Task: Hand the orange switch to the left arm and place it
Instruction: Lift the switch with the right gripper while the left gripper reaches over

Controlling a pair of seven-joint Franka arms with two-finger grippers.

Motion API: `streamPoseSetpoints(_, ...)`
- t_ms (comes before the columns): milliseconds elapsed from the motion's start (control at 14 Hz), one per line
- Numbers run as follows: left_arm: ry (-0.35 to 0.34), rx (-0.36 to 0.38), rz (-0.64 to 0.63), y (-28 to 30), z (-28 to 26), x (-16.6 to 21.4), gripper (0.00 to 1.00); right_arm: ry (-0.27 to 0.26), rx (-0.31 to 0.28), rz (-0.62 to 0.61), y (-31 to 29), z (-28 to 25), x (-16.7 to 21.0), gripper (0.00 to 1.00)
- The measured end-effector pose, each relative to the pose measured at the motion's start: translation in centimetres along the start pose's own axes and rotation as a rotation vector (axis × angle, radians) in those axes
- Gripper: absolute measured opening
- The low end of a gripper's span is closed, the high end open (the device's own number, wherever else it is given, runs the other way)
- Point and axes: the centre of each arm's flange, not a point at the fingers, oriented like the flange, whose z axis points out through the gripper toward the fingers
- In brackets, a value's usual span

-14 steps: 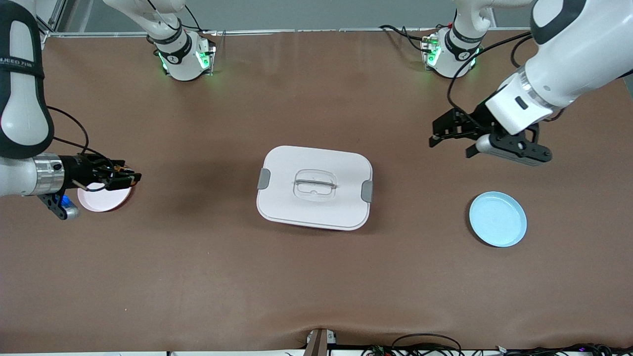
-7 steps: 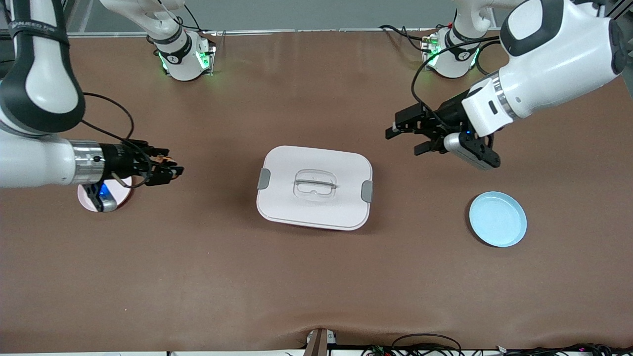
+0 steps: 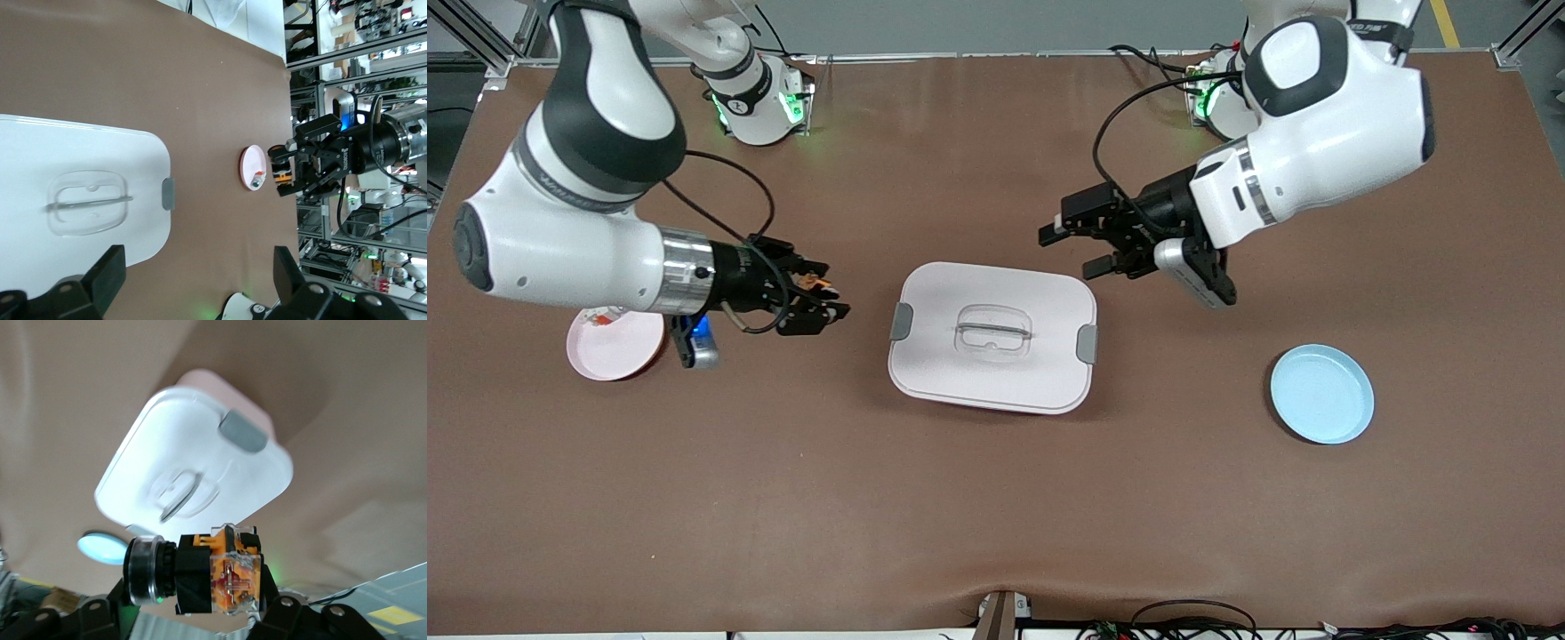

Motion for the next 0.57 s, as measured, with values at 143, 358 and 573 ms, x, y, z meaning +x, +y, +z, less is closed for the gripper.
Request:
streamPoseSetpoints(143,0.023,-0.027,-0.02,0.1,1.5,-0.1,0.95,-0.001,0.026,0.036,-0.6,0.6,-1.2,0.72)
streamPoseSetpoints(358,0.07,-0.08,-0.066,0.7,3.7,-0.5,0.87,-0.013,0.092,0.12,-1.8,1.4,-3.4,0.72)
streamPoseSetpoints(573,0.119,-0.104,-0.105,0.9,6.1,-1.1,0.86,-0.015,0.133,0.177,-2.7,3.1,-6.7,0.72)
